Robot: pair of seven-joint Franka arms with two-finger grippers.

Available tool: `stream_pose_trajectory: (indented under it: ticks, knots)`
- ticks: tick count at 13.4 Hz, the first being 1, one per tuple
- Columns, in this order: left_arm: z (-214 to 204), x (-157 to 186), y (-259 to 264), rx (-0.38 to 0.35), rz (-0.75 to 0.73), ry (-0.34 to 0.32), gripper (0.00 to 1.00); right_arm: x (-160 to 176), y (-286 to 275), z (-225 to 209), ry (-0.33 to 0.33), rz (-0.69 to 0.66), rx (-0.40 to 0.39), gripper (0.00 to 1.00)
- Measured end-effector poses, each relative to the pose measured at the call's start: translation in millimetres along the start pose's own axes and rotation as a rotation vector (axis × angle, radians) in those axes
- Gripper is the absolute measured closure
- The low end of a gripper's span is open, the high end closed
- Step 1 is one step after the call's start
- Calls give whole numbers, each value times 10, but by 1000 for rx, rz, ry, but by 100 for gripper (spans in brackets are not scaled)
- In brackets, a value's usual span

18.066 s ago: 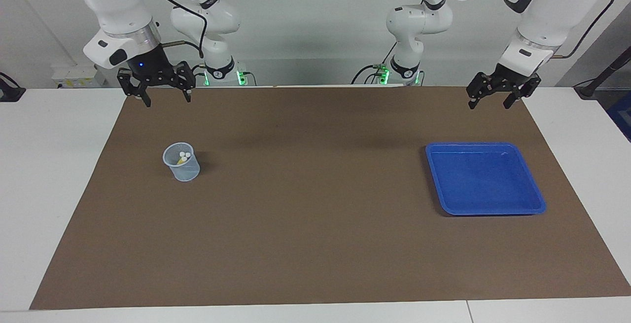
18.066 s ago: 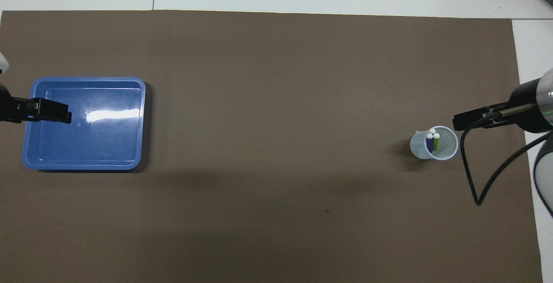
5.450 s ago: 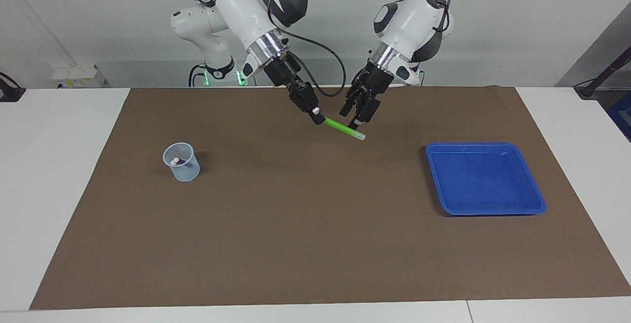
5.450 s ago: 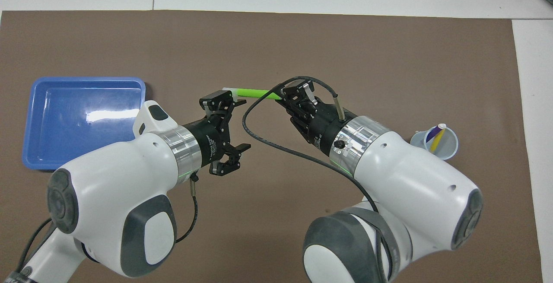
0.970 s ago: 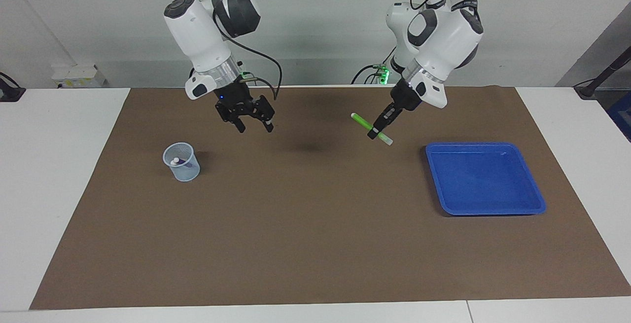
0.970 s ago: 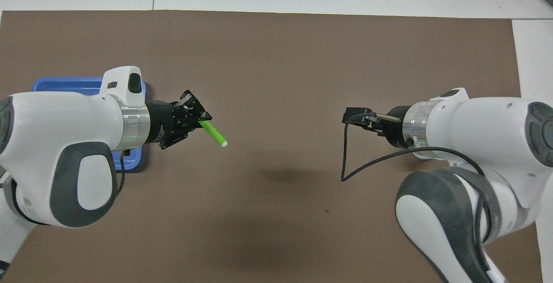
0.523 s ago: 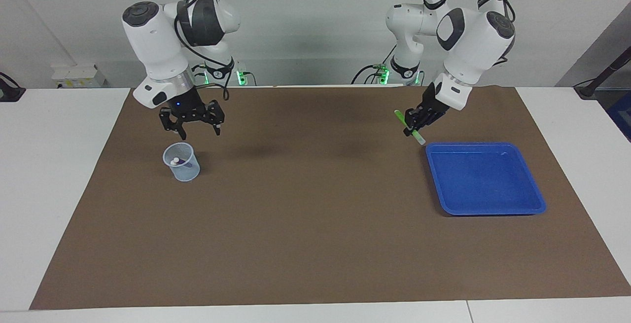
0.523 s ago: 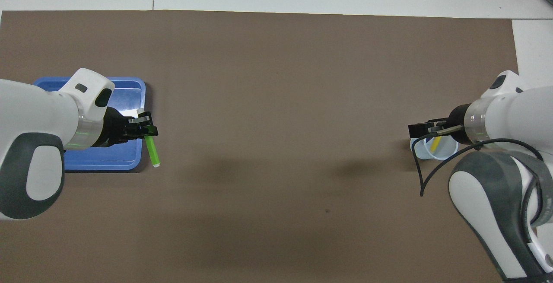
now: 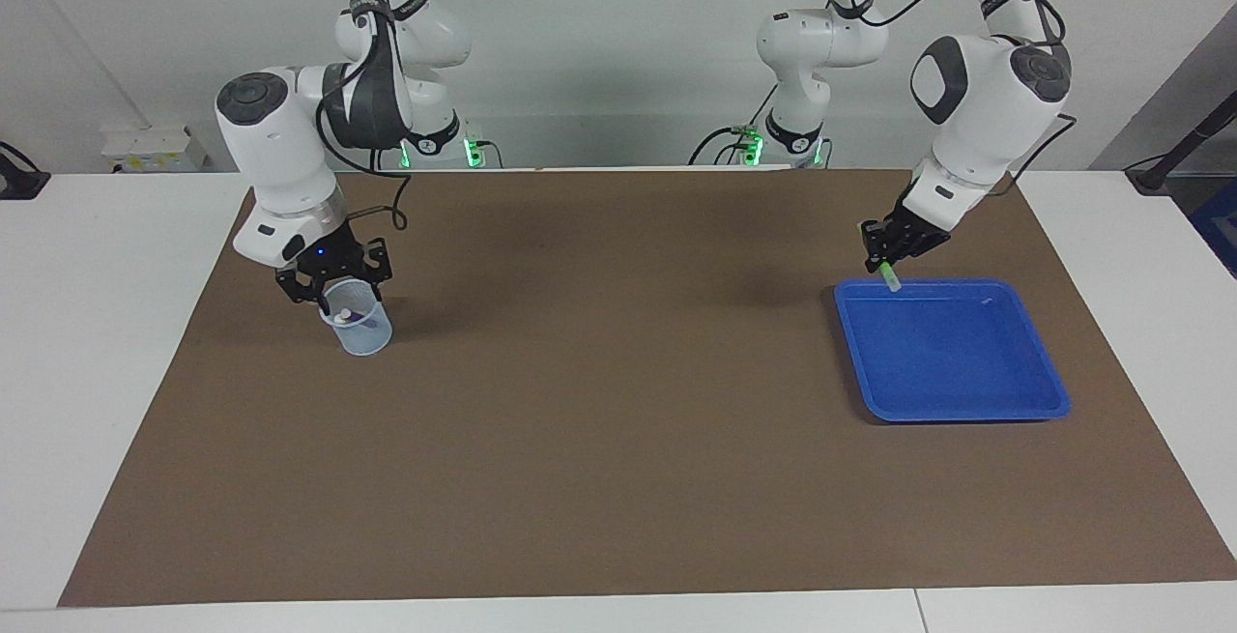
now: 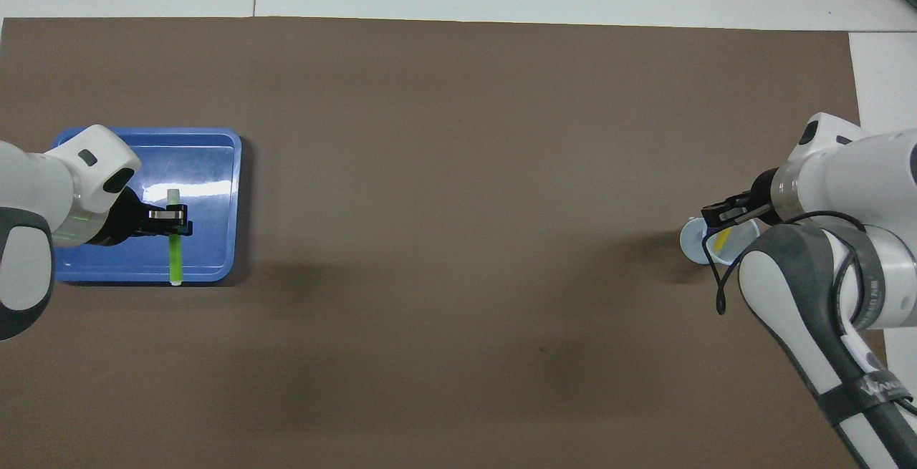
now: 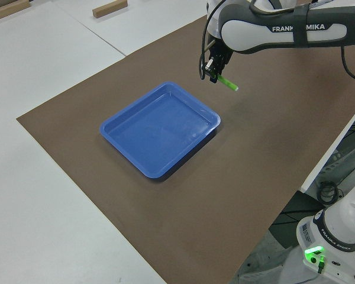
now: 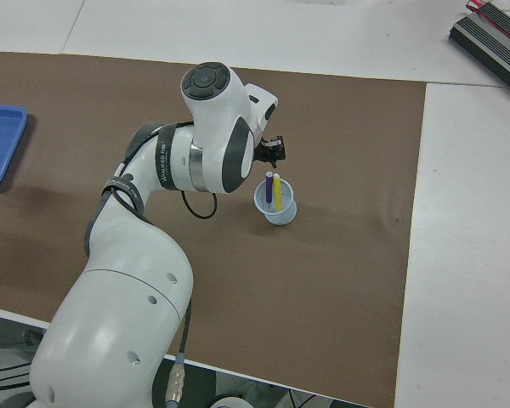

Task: Right arm passes pens to left for tray arrangement
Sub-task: 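Lower the green pen into the tray with the left gripper and release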

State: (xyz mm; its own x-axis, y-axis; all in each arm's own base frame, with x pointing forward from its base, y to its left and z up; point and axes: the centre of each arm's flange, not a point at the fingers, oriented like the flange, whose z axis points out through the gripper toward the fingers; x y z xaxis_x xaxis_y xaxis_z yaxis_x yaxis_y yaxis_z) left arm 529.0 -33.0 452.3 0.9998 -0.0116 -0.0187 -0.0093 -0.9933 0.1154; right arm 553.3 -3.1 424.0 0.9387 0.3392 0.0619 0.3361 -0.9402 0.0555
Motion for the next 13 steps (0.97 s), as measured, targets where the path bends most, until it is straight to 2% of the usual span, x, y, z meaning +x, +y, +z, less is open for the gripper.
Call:
stream_pose_trajectory:
  ticks: [1,13]
  knots:
    - [75,39,-91,7,7,-3,82,0,9,35,-5,1,2,49]
    - [1162,465,-567,28,15,39,82,-60,-11,200,-12,5,6,50]
